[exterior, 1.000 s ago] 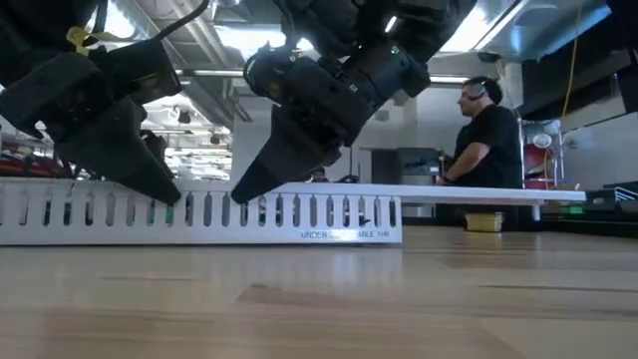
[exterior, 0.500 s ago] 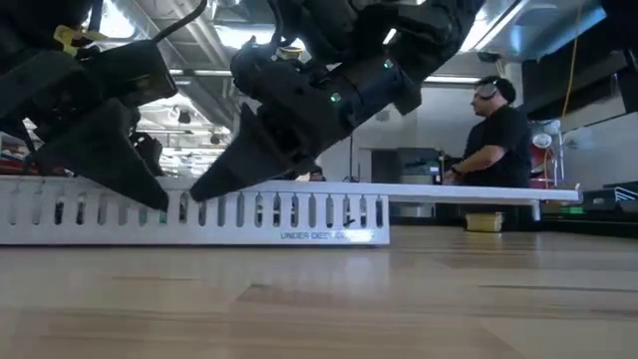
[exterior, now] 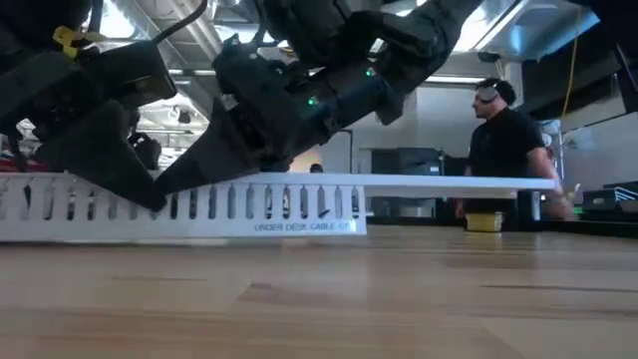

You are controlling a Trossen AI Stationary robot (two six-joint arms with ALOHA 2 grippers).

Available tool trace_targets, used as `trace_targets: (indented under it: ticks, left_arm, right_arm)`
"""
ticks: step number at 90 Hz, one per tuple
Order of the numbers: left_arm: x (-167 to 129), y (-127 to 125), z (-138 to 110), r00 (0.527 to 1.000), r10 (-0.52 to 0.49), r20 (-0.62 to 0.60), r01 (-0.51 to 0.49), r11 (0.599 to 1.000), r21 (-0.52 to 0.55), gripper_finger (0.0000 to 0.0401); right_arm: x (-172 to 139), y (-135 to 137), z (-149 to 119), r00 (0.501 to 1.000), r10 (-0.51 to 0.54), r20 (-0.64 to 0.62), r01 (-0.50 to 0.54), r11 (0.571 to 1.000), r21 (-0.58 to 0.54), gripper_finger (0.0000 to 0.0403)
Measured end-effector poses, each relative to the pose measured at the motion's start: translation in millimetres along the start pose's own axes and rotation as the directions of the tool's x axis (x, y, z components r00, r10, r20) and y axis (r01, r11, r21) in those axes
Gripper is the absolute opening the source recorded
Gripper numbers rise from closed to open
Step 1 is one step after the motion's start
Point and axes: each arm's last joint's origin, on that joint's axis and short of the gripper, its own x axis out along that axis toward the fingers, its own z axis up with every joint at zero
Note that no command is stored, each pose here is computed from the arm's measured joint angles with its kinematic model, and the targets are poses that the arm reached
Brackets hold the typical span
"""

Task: Ziptie cables
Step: Close the white cable duct

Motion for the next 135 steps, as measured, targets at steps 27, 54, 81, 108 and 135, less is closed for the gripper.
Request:
trace_targets:
  ticks: [27, 54, 81, 108, 135]
  left_arm:
    - [0, 1, 0, 1.0, 0.013, 0.006, -0.013, 1.0, -0.018, 0.0235]
    - [3, 5, 7, 1.0, 0.014, 0.019, -0.011, 0.994, -0.112, 0.0252]
    - [10, 11, 31, 0.997, -0.032, 0.064, 0.036, 0.997, -0.065, 0.0318]
    - [-18, -7, 54, 0.994, 0.009, -0.111, -0.009, 1.0, 0.002, 0.032]
    - [-49, -25, 9, 0.991, 0.11, -0.079, -0.114, 0.992, -0.046, 0.032]
  right_arm:
    - [-4, -2, 0, 0.998, -0.04, -0.053, 0.04, 0.999, 0.006, 0.0283]
    - [-33, -6, 11, 0.976, -0.066, -0.205, 0.065, 0.998, -0.01, 0.0347]
    - [-50, -6, 12, 0.944, -0.103, -0.314, 0.079, 0.993, -0.086, 0.0351]
    - [-65, -5, 16, 0.919, -0.107, -0.379, 0.062, 0.99, -0.131, 0.0351]
    - [-64, -4, 20, 0.933, -0.108, -0.342, 0.068, 0.99, -0.126, 0.0351]
